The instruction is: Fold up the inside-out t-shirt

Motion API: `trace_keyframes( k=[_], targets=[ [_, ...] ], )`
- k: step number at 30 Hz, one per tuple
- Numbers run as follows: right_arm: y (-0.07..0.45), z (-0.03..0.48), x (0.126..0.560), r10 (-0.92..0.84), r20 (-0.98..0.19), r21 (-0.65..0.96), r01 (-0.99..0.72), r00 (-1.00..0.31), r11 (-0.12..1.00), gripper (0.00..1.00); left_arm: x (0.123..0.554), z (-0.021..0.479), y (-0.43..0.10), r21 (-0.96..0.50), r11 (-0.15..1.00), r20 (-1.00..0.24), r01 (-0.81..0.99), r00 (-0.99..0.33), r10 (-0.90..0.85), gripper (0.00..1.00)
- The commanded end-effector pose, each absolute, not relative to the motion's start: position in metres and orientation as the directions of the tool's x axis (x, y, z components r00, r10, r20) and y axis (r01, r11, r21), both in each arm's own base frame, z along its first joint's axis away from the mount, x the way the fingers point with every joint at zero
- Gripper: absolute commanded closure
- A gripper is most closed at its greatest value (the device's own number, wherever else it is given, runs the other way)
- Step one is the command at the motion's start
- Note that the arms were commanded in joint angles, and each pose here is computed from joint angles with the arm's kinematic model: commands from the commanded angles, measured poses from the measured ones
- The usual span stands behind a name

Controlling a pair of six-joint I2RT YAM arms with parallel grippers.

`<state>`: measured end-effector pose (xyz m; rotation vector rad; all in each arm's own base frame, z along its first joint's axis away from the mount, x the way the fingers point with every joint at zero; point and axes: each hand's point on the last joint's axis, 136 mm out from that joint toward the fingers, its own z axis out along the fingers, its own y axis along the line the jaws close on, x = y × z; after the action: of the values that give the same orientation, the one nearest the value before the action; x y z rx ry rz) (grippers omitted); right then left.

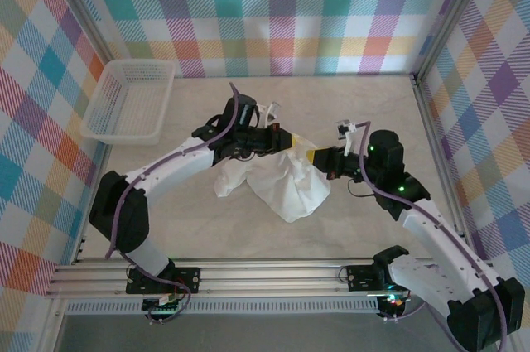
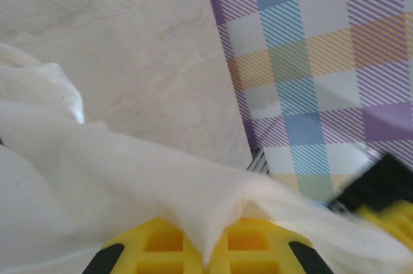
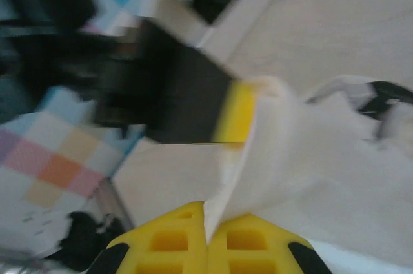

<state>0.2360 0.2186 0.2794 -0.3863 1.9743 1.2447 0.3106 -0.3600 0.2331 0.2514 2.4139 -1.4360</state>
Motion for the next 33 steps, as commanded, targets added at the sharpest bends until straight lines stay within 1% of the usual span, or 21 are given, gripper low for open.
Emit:
trace_keyframes(
  k=[1, 3, 5, 7, 10, 13, 15, 16, 19, 20, 21, 22, 23, 24, 25, 26, 27, 29, 31, 33],
  targets=[
    [0.231, 0.3, 0.217, 0.107, -0.68, 0.709, -0.612, -0.726, 0.351, 1.0, 0.317, 0.248, -0.36, -0.781, 0.463, -0.461, 0.42, -0.887, 0.026, 0.8],
    [0.229, 0.294, 0.227, 0.118, -0.663, 0.714, -0.577, -0.739, 0.395, 1.0, 0.309, 0.247, -0.353, -0.729, 0.478, -0.506, 0.49, -0.856, 0.105, 0.69],
    [0.23, 0.289, 0.235, 0.113, -0.652, 0.716, -0.56, -0.75, 0.416, 1.0, 0.295, 0.239, -0.338, -0.645, 0.521, -0.533, 0.558, -0.818, 0.217, 0.65],
    [0.233, 0.285, 0.238, 0.098, -0.636, 0.725, -0.55, -0.765, 0.414, 1.0, 0.283, 0.235, -0.322, -0.572, 0.549, -0.549, 0.61, -0.782, 0.296, 0.61],
    [0.238, 0.284, 0.24, 0.068, -0.608, 0.744, -0.537, -0.791, 0.398, 1.0, 0.272, 0.236, -0.31, -0.491, 0.557, -0.58, 0.67, -0.728, 0.364, 0.45],
    [0.242, 0.286, 0.24, 0.052, -0.603, 0.75, -0.543, -0.796, 0.379, 1.0, 0.277, 0.221, -0.304, -0.352, 0.632, -0.582, 0.691, -0.69, 0.43, 0.31],
    [0.242, 0.287, 0.242, 0.06, -0.601, 0.753, -0.539, -0.797, 0.378, 1.0, 0.28, 0.208, -0.311, -0.309, 0.649, -0.562, 0.695, -0.684, 0.465, 0.27],
    [0.243, 0.289, 0.243, 0.064, -0.602, 0.753, -0.539, -0.796, 0.378, 1.0, 0.285, 0.202, -0.314, -0.274, 0.677, -0.553, 0.683, -0.688, 0.47, 0.26],
    [0.243, 0.291, 0.243, 0.067, -0.604, 0.753, -0.541, -0.794, 0.376, 1.0, 0.305, 0.184, -0.32, -0.217, 0.762, -0.543, 0.61, -0.724, 0.425, 0.26],
    [0.242, 0.289, 0.244, 0.068, -0.6, 0.752, -0.533, -0.797, 0.387, 1.0, 0.312, 0.183, -0.32, -0.22, 0.792, -0.55, 0.569, -0.743, 0.381, 0.28],
    [0.239, 0.287, 0.245, 0.07, -0.597, 0.748, -0.523, -0.799, 0.409, 1.0, 0.32, 0.183, -0.317, -0.216, 0.82, -0.559, 0.53, -0.756, 0.341, 0.33],
    [0.235, 0.285, 0.246, 0.073, -0.6, 0.735, -0.513, -0.797, 0.443, 1.0, 0.327, 0.187, -0.314, -0.229, 0.84, -0.567, 0.493, -0.769, 0.296, 0.42],
    [0.228, 0.28, 0.25, 0.081, -0.599, 0.716, -0.488, -0.796, 0.5, 1.0, 0.333, 0.192, -0.308, -0.251, 0.853, -0.572, 0.458, -0.781, 0.25, 0.56],
    [0.22, 0.276, 0.254, 0.096, -0.601, 0.693, -0.457, -0.794, 0.558, 1.0, 0.337, 0.197, -0.304, -0.28, 0.854, -0.574, 0.439, -0.79, 0.218, 0.74],
    [0.209, 0.272, 0.258, 0.112, -0.61, 0.659, -0.423, -0.785, 0.621, 1.0, 0.34, 0.208, -0.298, -0.318, 0.847, -0.577, 0.426, -0.796, 0.184, 0.95],
    [0.197, 0.267, 0.262, 0.121, -0.621, 0.62, -0.39, -0.775, 0.681, 1.0, 0.344, 0.219, -0.29, -0.351, 0.842, -0.577, 0.408, -0.803, 0.149, 1.0],
    [0.184, 0.263, 0.267, 0.132, -0.633, 0.576, -0.349, -0.763, 0.739, 1.0, 0.347, 0.231, -0.281, -0.373, 0.839, -0.579, 0.396, -0.806, 0.123, 1.0],
    [0.151, 0.245, 0.273, 0.116, -0.633, 0.433, -0.225, -0.765, 0.873, 1.0, 0.35, 0.265, -0.265, -0.42, 0.82, -0.6, 0.389, -0.797, 0.071, 1.0],
    [0.124, 0.232, 0.275, 0.07, -0.618, 0.29, -0.143, -0.783, 0.946, 1.0, 0.346, 0.291, -0.26, -0.449, 0.786, -0.618, 0.426, -0.783, 0.07, 1.0],
    [0.12, 0.236, 0.277, 0.014, -0.624, 0.232, -0.169, -0.781, 0.958, 1.0, 0.337, 0.314, -0.265, -0.465, 0.738, -0.64, 0.489, -0.762, 0.102, 1.0]
  ],
)
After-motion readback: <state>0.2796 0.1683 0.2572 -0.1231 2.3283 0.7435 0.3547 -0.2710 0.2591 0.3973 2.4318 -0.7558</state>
